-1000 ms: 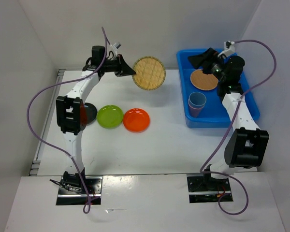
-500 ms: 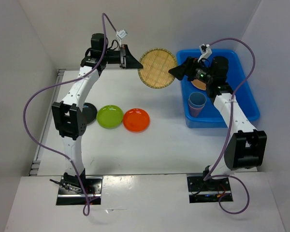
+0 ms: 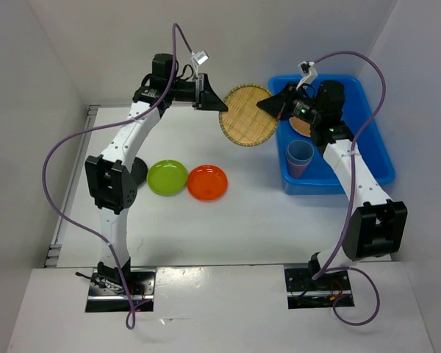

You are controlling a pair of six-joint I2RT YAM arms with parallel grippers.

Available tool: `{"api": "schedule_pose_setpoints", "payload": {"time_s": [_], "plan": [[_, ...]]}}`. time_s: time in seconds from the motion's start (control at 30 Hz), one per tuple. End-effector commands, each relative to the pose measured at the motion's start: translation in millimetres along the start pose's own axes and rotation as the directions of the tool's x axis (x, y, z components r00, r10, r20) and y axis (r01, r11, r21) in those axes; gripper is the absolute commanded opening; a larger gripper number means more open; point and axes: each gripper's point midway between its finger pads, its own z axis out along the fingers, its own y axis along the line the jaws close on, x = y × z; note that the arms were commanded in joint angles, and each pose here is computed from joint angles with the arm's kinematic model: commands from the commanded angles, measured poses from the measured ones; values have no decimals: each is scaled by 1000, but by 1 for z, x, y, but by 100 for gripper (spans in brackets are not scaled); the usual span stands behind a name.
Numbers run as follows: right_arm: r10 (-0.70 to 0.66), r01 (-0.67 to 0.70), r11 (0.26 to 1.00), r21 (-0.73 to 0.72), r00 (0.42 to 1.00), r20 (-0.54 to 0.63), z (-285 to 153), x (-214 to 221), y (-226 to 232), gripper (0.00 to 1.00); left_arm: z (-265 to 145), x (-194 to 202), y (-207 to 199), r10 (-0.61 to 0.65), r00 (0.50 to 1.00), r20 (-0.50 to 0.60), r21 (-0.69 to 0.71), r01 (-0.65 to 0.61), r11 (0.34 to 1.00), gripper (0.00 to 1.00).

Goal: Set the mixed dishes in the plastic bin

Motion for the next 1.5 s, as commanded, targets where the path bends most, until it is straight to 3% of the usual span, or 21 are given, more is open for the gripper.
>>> {"api": "schedule_pose_setpoints", "payload": {"time_s": [0.0,0.07,0.1,0.17,0.2,0.23,0.33,0.47,0.5,0.63,0.73,0.87,0.97,1.27,1.33,1.4,1.43,1.47], "plan": [[-65,60,993,104,997,37,-5,-12,-14,0,-6,-19,-37,70,997,17,60,-71,996,17],[-58,46,986,158,996,69,-14,-18,-22,0,-10,-21,-31,67,997,25,40,-67,997,26],[-50,31,983,183,994,97,-21,-27,-26,0,-20,-26,-23,63,997,42,21,-64,998,45],[-15,-20,973,229,988,152,-34,-39,-40,0,-32,-34,-28,92,994,65,8,-92,996,56],[5,-49,966,254,985,174,-38,-42,-50,0,-40,-38,-22,90,993,77,-8,-90,996,65],[18,-73,960,270,979,202,-45,-49,-53,0,-46,-40,-18,93,992,90,-35,-90,995,80],[71,-169,933,319,952,298,-62,-64,-79,0,-72,-39,6,58,990,126,-114,-44,993,85],[144,-368,850,377,851,505,-96,-83,-123,0,-108,-31,47,8,975,224,-230,45,972,88],[173,-427,839,337,797,579,-110,-91,-136,0,-113,-24,56,-14,972,233,-239,71,969,89],[199,-531,783,325,709,677,-120,-98,-173,0,-148,10,105,-89,957,275,-354,187,916,89],[178,-596,712,370,664,727,-124,-92,-210,0,-187,52,158,-151,920,362,-509,331,795,89],[178,-672,649,357,589,788,-127,-71,-246,0,-235,92,198,-192,850,491,-582,484,653,89],[185,-731,610,305,506,842,-133,-60,-264,0,-253,97,201,-178,819,546,-604,532,594,89],[195,-793,515,326,479,856,-114,-26,-335,0,-297,93,155,-24,779,627,-669,553,497,95],[191,-799,498,336,479,857,-110,-20,-349,0,-311,103,153,-4,764,645,-690,585,426,97],[202,-812,475,340,476,856,-108,-8,-358,0,-322,118,145,7,714,700,-666,649,367,99],[211,-821,465,330,465,860,-106,-2,-364,0,-335,124,146,54,687,725,-666,679,307,99],[217,-827,461,322,457,863,-105,1,-367,0,-342,123,135,96,641,761,-637,712,295,99]]}}
